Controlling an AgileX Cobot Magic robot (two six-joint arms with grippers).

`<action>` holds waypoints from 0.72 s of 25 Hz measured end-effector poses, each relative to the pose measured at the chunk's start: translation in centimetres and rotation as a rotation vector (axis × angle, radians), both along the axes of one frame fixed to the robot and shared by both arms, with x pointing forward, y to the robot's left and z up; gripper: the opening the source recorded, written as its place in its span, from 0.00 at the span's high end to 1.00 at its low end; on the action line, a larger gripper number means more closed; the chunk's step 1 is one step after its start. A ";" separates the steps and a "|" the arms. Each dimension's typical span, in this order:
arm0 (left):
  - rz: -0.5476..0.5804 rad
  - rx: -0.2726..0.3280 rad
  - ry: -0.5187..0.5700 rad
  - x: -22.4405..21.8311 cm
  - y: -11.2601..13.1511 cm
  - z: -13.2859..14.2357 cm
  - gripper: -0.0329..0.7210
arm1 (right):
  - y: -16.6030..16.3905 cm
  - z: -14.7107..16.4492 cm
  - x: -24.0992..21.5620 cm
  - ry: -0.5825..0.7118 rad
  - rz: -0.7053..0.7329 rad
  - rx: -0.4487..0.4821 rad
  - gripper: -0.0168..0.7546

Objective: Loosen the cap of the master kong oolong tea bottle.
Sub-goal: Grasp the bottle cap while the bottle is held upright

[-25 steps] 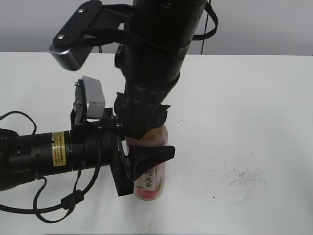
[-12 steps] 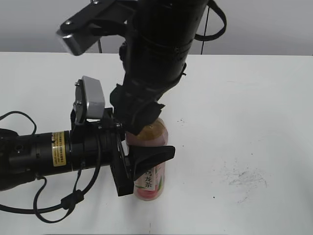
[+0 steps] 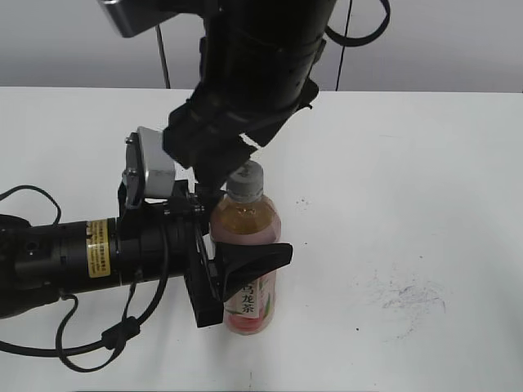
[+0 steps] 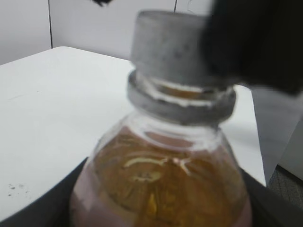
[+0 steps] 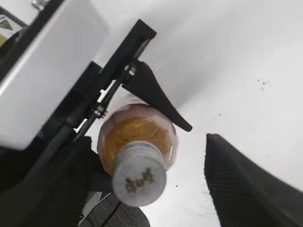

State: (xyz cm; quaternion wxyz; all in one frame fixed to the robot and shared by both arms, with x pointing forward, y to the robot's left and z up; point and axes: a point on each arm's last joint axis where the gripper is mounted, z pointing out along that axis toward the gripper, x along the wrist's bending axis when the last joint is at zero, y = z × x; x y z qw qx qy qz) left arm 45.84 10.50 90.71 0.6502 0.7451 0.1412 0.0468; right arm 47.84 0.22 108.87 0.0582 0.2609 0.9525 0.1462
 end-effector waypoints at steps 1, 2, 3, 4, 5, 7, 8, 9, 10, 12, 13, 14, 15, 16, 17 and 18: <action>0.000 0.000 0.000 0.0 0.0 0.0 0.37 | -0.1 0.0 0.1 -0.003 -0.014 -0.004 0.26; 0.000 0.000 0.000 0.0 0.0 0.0 0.37 | -0.1 0.0 0.1 -0.001 -0.022 -0.002 0.26; 0.000 0.000 0.000 0.0 0.0 0.0 0.37 | -0.1 0.0 0.1 0.001 -0.028 -0.002 0.26; 0.000 0.000 0.000 0.0 0.0 0.0 0.37 | -0.1 0.0 0.1 0.002 -0.031 -0.001 0.26; 0.000 0.000 0.000 0.0 0.0 0.0 0.37 | 0.0 0.0 0.0 0.007 -0.033 0.001 0.26; 0.000 0.000 0.000 0.0 0.0 0.0 0.37 | 0.0 0.0 0.0 0.013 -0.036 0.006 0.26; 0.000 0.000 0.000 0.0 0.0 0.0 0.37 | 0.0 0.0 -0.1 0.016 -0.036 0.009 0.26; 0.000 0.000 0.000 0.0 0.0 0.0 0.37 | 0.0 0.0 -0.1 0.019 -0.037 0.011 0.26; 0.000 0.000 0.000 0.0 0.0 0.0 0.37 | 0.1 0.0 -0.1 0.022 -0.038 0.013 0.26; 0.000 0.000 0.000 0.0 0.0 0.0 0.37 | 0.1 0.0 -0.1 0.026 -0.040 0.017 0.26; 0.000 0.000 0.000 0.0 0.0 0.0 0.37 | 0.1 0.0 -0.1 0.027 -0.040 0.017 0.26; 0.000 0.000 0.000 0.0 0.0 0.0 0.37 | 0.1 0.0 -0.1 0.028 -0.040 0.018 0.26; 0.000 0.000 0.000 0.0 0.0 0.0 0.37 | 0.1 0.1 -0.2 0.028 -0.041 0.020 0.26; 0.000 0.000 0.000 0.0 0.0 0.0 0.37 | 0.0 0.2 -0.2 0.028 -0.041 0.023 0.26; 0.000 0.000 0.000 0.0 0.0 0.0 0.37 | -0.1 0.3 -0.2 0.025 -0.042 0.027 0.26; 0.000 0.000 0.000 0.0 0.0 0.0 0.37 | -0.1 0.5 -0.2 0.023 -0.045 0.030 0.26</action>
